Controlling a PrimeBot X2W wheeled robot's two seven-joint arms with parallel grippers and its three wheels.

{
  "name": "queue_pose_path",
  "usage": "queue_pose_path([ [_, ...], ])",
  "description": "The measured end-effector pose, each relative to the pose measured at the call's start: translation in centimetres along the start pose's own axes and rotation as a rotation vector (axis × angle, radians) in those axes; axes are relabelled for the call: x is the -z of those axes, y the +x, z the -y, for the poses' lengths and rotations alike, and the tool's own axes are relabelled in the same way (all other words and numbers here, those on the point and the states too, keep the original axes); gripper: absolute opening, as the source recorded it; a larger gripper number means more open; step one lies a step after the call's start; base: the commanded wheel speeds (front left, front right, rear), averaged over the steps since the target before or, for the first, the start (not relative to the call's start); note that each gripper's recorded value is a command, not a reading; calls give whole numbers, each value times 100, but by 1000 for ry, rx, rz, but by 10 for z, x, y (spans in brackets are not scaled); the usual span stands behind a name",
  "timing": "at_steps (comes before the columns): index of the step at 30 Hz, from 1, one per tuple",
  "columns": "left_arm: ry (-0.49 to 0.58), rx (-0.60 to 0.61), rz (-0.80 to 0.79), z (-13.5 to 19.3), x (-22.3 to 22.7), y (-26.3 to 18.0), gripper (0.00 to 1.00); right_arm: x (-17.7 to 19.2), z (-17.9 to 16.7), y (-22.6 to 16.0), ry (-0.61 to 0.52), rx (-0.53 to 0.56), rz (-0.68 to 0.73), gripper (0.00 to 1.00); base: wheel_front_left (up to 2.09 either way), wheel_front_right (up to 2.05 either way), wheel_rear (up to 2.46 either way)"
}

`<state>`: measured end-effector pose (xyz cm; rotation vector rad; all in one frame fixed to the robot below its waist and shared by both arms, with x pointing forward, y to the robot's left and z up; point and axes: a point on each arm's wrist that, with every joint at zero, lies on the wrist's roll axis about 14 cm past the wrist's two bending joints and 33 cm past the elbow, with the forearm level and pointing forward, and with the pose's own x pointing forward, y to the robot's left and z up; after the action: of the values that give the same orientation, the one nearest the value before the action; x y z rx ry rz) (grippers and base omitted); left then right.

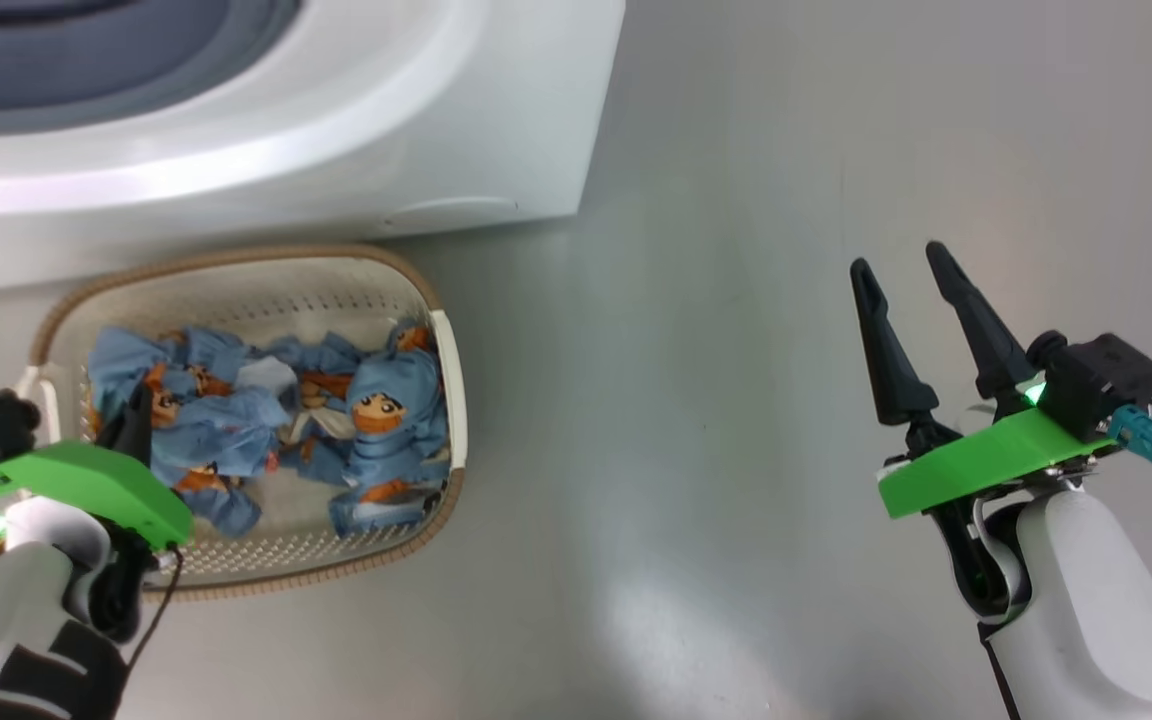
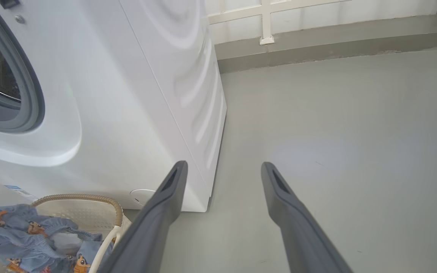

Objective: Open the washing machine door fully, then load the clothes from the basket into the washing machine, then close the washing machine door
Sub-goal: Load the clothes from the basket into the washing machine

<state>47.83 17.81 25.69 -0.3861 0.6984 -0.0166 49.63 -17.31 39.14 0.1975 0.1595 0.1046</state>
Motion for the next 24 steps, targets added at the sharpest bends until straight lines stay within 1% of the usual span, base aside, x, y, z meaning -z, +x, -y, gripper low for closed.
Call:
queue_pose_path([
  [6,3,28,136,5,-44,-20,0,-17,-4,-12,-3,-3,28,100,0,0,0],
  [17,48,71,339,16,-92,-68,0,-39,-4,-38,-8,5,65,100,0,0,0],
  [24,36,92,446,26,-111,-95,0,-47,-3,-49,-14,9,80,100,0,0,0],
])
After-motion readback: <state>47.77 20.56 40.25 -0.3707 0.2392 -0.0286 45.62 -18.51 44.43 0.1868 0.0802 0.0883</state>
